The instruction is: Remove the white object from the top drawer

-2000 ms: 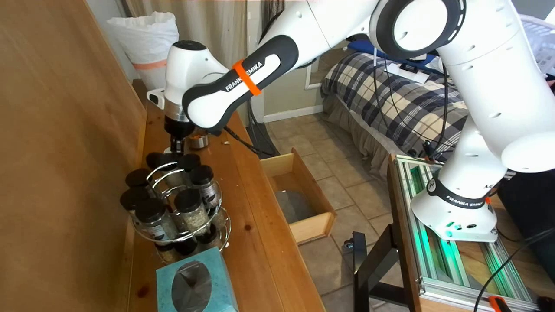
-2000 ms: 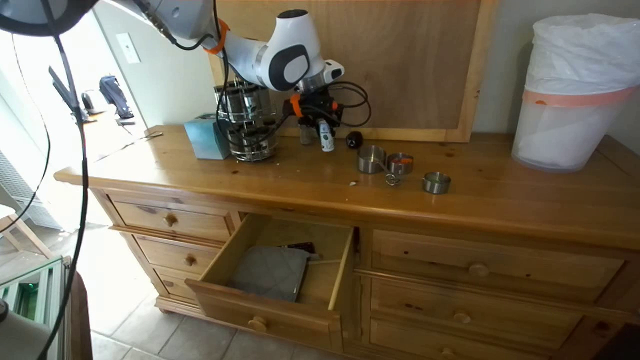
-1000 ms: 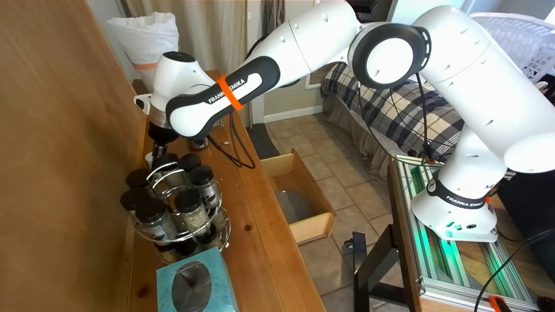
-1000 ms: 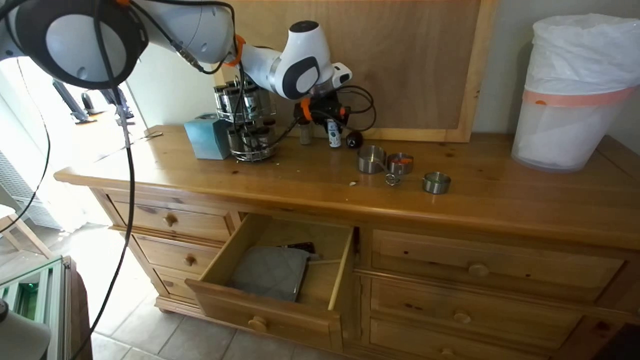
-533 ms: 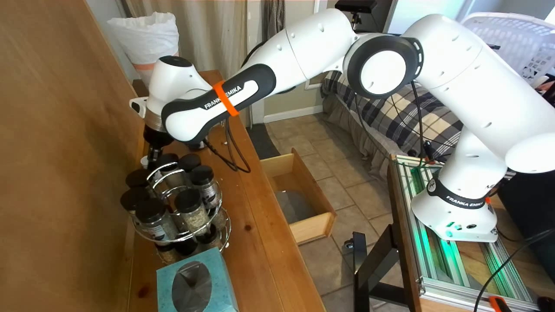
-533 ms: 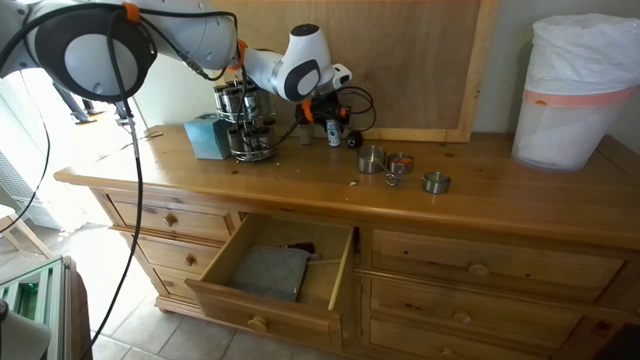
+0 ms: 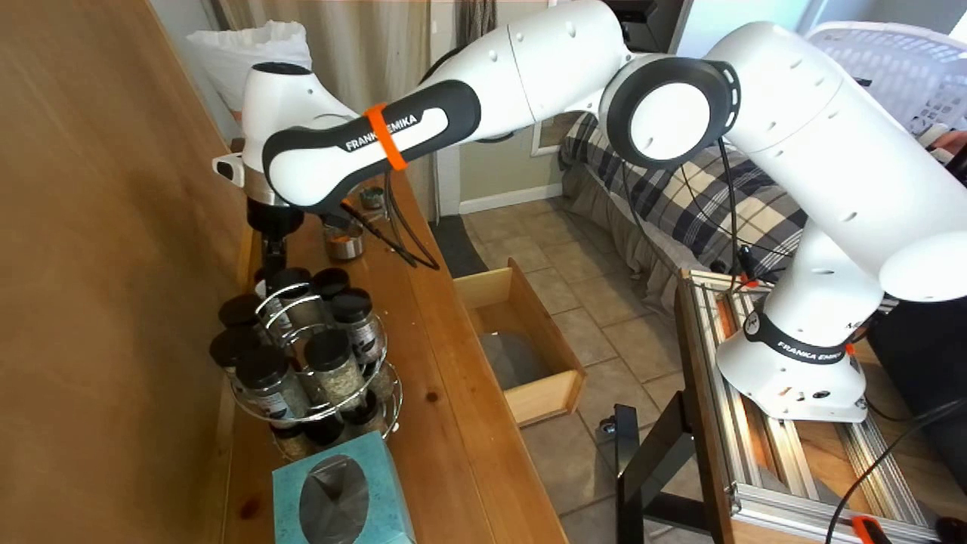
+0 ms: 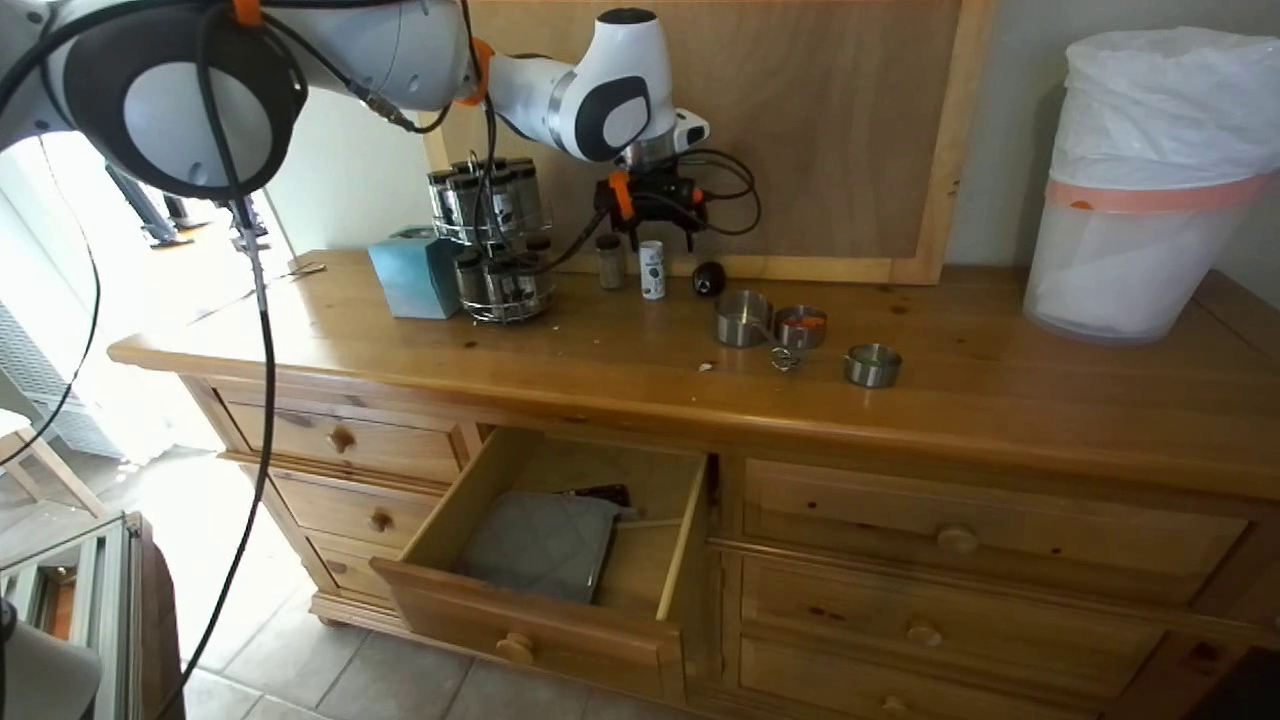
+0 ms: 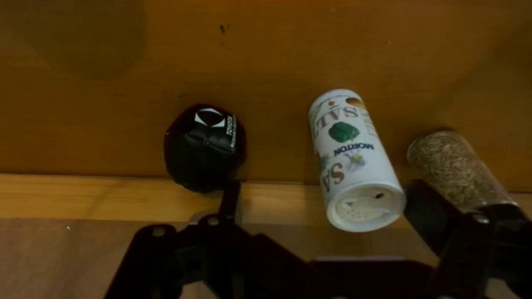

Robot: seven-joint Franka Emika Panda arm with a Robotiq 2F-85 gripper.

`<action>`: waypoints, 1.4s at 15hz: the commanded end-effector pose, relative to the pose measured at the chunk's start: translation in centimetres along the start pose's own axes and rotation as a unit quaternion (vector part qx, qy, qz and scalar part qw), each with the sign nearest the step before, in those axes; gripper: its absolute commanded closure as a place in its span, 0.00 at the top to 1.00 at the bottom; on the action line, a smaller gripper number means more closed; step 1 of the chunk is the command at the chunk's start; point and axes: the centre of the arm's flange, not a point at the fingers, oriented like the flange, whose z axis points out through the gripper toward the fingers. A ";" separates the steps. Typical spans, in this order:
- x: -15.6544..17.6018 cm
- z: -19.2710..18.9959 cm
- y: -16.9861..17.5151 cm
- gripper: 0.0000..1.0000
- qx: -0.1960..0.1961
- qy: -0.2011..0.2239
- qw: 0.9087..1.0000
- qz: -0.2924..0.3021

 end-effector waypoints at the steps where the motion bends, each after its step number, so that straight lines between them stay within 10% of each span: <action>1: 0.4 -0.1 1.1 1.00 0.019 -0.008 1.000 -0.014; 11: -1.6 -10.0 1.0 1.00 0.111 -0.095 0.988 -0.039; 21: -6.6 -24.7 -2.2 1.00 0.044 -0.193 0.975 0.101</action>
